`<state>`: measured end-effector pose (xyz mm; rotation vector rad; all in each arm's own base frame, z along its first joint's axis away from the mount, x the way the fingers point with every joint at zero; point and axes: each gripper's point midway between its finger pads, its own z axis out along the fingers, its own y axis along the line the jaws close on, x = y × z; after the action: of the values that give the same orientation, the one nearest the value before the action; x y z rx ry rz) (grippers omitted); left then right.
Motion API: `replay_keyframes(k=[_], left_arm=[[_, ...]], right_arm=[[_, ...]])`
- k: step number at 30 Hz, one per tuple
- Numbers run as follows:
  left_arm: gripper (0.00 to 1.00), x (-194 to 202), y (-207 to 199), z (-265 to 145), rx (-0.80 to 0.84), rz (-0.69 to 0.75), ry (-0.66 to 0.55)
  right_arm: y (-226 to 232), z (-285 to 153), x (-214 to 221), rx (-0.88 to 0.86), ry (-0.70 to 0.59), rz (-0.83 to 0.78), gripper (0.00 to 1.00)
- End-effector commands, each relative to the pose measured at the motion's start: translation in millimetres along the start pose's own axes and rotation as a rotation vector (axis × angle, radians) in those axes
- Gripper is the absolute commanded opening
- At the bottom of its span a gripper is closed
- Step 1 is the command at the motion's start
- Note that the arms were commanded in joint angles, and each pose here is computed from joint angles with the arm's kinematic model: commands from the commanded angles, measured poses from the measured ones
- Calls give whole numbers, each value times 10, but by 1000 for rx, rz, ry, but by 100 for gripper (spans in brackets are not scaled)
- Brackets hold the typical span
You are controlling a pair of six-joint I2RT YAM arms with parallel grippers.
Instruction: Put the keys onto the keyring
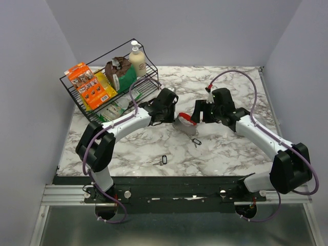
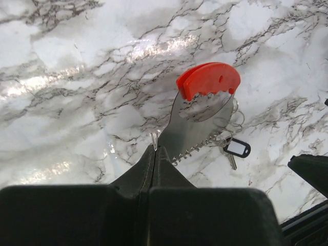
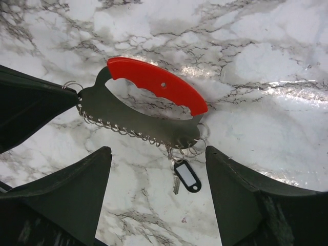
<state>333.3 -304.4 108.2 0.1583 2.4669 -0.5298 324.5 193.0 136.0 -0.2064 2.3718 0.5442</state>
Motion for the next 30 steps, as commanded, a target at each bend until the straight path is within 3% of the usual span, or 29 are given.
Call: replay_keyframes(k=[1, 14, 23, 30], left_arm=[[0, -306, -6, -301, -33, 124, -57], [0, -573, -207, -667, 54, 284, -113], [0, -821, -344, -1111, 137, 430, -270], [0, -701, -692, -1537, 384, 593, -306]], right_arm=[[172, -202, -205, -50, -61, -27, 84], [338, -581, -525, -107, -192, -152, 86], [642, -929, -655, -263, -302, -310, 86], [925, -1233, -672, -422, -413, -424, 85]])
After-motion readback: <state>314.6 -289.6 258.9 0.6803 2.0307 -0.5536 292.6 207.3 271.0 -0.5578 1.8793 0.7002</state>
